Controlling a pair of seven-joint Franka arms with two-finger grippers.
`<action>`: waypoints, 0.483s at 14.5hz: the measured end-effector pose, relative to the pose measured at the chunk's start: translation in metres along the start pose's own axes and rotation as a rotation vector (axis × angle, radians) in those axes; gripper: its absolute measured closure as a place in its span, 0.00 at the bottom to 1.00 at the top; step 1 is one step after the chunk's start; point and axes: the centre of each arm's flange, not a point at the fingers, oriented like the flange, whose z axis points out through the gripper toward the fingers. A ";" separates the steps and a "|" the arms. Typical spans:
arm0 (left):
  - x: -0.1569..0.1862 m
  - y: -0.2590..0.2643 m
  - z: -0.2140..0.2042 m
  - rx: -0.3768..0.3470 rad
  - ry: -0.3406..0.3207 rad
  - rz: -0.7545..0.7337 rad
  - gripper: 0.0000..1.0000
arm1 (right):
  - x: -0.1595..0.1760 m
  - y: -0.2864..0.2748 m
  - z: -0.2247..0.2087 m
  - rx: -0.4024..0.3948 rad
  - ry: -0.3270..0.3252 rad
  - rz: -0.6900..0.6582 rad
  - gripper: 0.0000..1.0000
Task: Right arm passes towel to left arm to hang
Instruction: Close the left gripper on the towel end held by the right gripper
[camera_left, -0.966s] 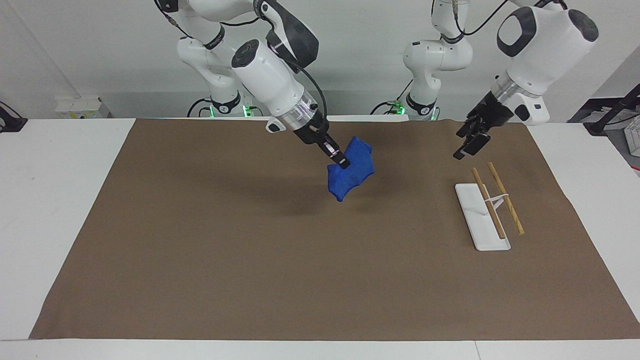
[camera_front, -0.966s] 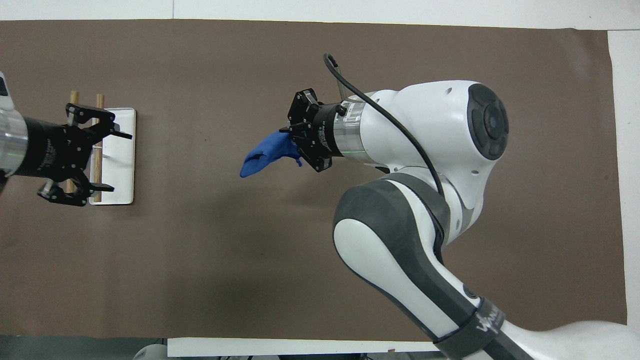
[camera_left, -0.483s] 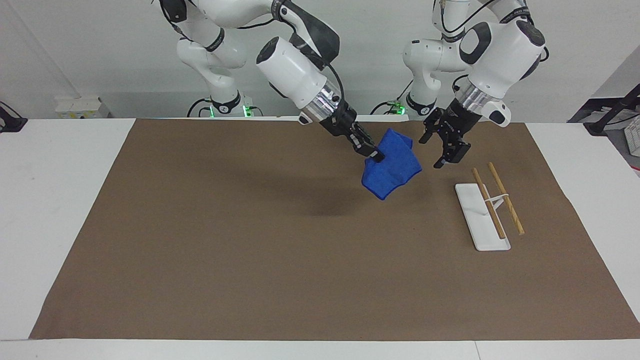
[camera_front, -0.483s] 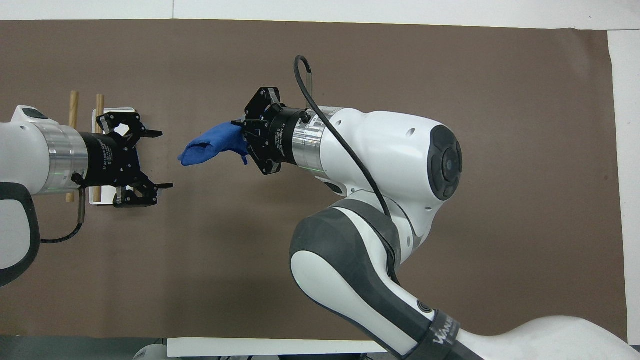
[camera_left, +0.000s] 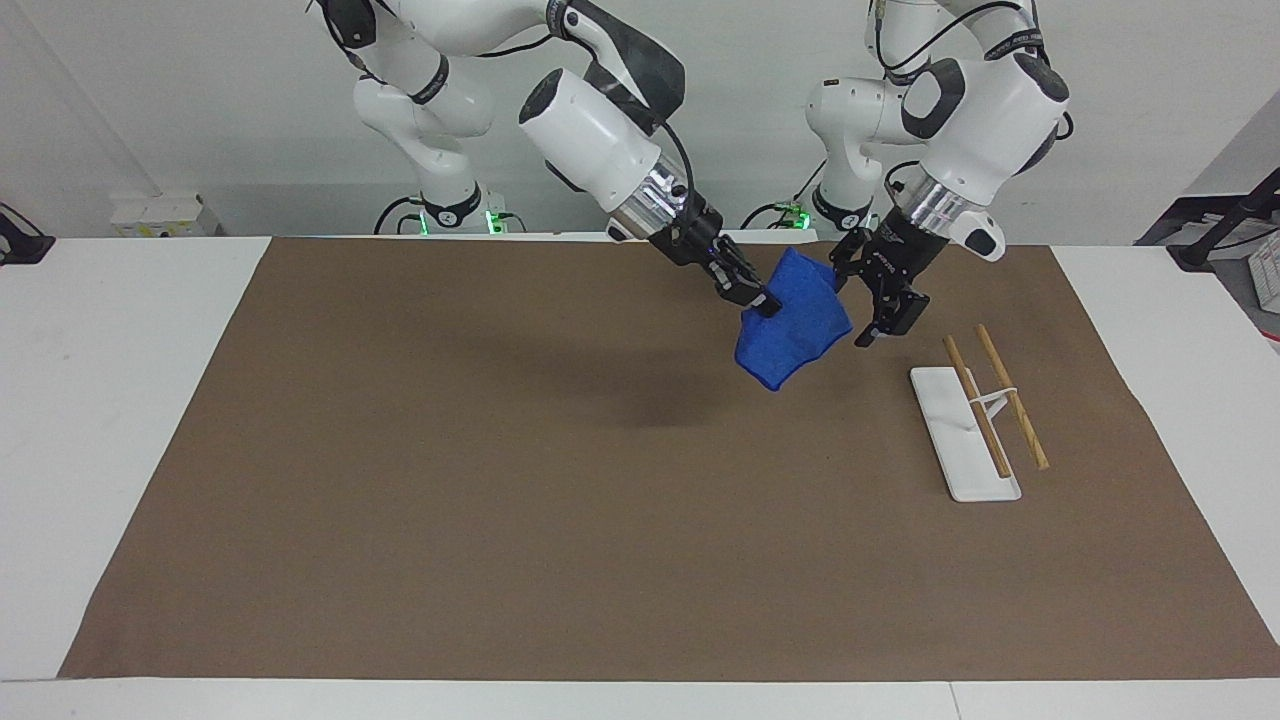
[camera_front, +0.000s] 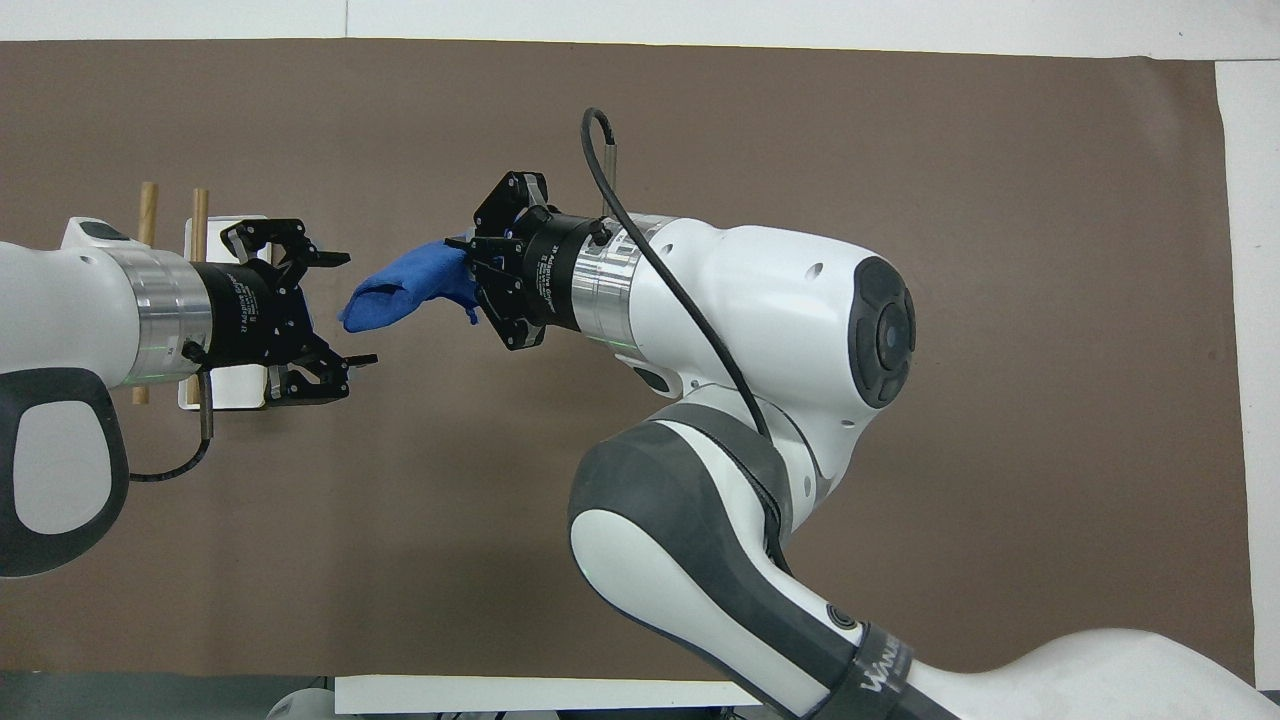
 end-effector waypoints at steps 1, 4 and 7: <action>-0.002 -0.001 0.001 0.003 -0.002 0.002 0.01 | 0.000 0.001 0.001 -0.002 -0.002 0.001 0.96; -0.003 -0.001 0.002 0.004 -0.012 -0.005 0.09 | -0.002 0.002 0.002 -0.005 -0.005 0.000 0.96; -0.003 0.000 0.003 0.000 -0.014 -0.007 0.46 | -0.002 0.002 0.002 -0.005 -0.005 0.001 0.96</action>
